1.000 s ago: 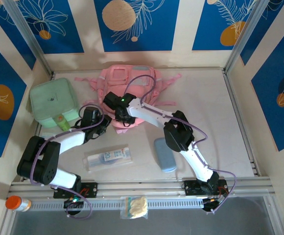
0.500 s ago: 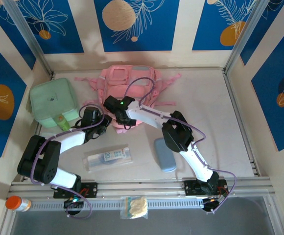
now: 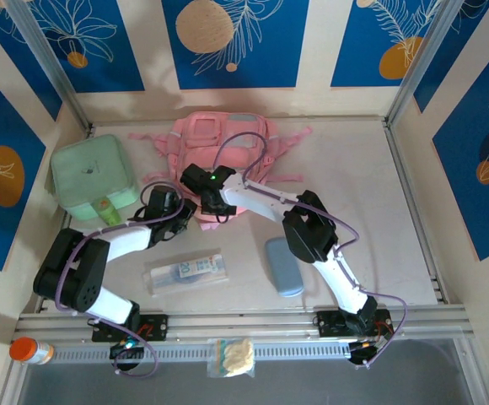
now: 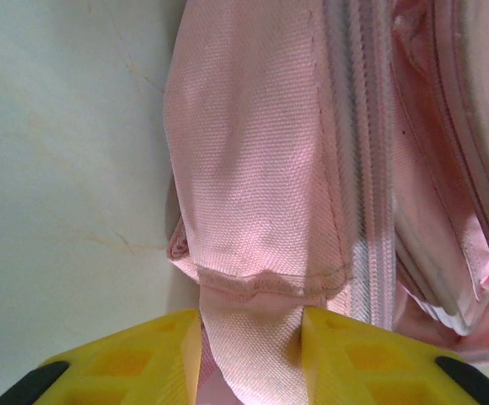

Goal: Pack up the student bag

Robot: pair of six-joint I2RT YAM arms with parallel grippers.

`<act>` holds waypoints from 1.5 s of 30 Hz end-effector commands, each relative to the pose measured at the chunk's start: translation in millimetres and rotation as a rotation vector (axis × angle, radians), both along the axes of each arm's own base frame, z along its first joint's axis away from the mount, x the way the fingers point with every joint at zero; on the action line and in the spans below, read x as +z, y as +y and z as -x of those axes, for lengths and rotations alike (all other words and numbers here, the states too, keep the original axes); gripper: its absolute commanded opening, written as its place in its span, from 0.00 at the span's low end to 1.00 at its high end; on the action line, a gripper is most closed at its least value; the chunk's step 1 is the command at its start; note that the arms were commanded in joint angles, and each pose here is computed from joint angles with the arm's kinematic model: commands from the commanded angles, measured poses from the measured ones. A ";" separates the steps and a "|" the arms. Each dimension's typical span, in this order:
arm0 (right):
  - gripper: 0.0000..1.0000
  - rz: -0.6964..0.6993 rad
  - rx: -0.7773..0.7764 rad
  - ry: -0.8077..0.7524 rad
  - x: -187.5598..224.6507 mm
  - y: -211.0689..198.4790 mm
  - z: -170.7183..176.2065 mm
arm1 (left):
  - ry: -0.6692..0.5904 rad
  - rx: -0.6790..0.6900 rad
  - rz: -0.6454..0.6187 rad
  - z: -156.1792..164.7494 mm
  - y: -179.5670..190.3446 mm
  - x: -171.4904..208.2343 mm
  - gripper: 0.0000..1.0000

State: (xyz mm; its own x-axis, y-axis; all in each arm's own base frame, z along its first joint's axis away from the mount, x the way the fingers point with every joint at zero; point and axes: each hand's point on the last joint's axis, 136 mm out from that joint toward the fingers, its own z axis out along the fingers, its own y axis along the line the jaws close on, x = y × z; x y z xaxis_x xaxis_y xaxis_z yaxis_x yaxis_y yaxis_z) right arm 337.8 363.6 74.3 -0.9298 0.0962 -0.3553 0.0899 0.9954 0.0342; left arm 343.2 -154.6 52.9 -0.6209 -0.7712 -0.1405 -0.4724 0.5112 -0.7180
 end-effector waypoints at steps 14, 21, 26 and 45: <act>0.00 -0.047 0.116 -0.105 40.8 -67.7 9.7 | 0.100 0.034 -0.163 -9.3 31.3 -41.5 0.00; 0.00 -0.131 0.191 -0.129 41.9 -84.9 6.5 | 0.060 -0.008 -0.163 -42.1 56.0 -23.3 0.00; 0.00 -0.294 0.324 -0.162 61.5 -25.2 22.7 | 0.025 -0.045 -0.179 -52.4 69.7 3.0 0.00; 0.00 -0.322 0.309 -0.187 50.7 -12.0 23.8 | -0.026 0.112 0.143 14.6 -48.0 60.0 0.52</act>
